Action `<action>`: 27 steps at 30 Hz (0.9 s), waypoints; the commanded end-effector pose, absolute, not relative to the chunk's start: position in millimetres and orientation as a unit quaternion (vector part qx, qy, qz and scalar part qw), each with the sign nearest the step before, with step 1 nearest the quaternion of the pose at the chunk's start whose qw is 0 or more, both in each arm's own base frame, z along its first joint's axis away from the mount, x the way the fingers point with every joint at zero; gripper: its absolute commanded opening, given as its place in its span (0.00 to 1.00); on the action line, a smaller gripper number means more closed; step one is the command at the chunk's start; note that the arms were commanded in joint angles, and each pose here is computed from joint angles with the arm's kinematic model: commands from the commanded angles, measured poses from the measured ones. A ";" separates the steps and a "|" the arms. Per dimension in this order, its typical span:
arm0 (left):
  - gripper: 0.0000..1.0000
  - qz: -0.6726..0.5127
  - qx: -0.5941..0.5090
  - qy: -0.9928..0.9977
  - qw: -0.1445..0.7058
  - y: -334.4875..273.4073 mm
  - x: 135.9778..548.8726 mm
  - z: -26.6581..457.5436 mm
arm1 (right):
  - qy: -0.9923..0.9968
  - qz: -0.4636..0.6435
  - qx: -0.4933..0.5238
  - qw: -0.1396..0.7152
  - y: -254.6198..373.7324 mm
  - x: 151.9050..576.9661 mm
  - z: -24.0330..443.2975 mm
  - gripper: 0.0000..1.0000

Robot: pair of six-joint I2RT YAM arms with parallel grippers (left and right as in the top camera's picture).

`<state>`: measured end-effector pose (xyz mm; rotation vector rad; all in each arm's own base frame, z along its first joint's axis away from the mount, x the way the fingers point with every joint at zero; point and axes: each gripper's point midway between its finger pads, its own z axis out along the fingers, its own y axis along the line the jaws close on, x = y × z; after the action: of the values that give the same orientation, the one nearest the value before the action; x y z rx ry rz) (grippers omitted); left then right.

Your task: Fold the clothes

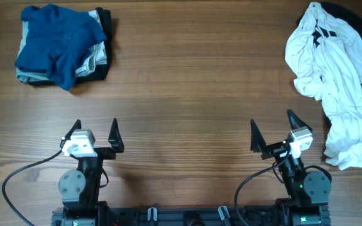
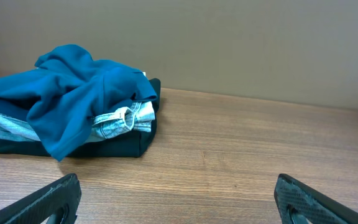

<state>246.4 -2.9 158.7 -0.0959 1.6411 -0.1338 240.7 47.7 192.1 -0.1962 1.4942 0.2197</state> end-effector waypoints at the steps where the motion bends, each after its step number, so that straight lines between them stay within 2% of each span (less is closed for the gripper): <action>1: 1.00 -0.062 -0.047 0.731 0.678 -2.9 246.2 156.9 | 0.673 0.099 -0.085 0.728 47.0 240.5 194.9 1.00; 19: 1.00 -0.082 -0.066 0.705 0.701 -2.3 246.6 175.1 | 0.644 0.096 -0.088 0.754 46.8 238.2 213.8 1.00; 27: 1.00 -0.076 -0.076 0.701 0.705 1.7 246.6 211.1 | 0.632 0.078 -0.070 0.768 38.0 237.5 242.8 1.00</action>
<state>246.8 -1.0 180.5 -0.1409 1.5870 -0.1660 239.3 42.0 218.9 -0.1735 1.4040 0.1866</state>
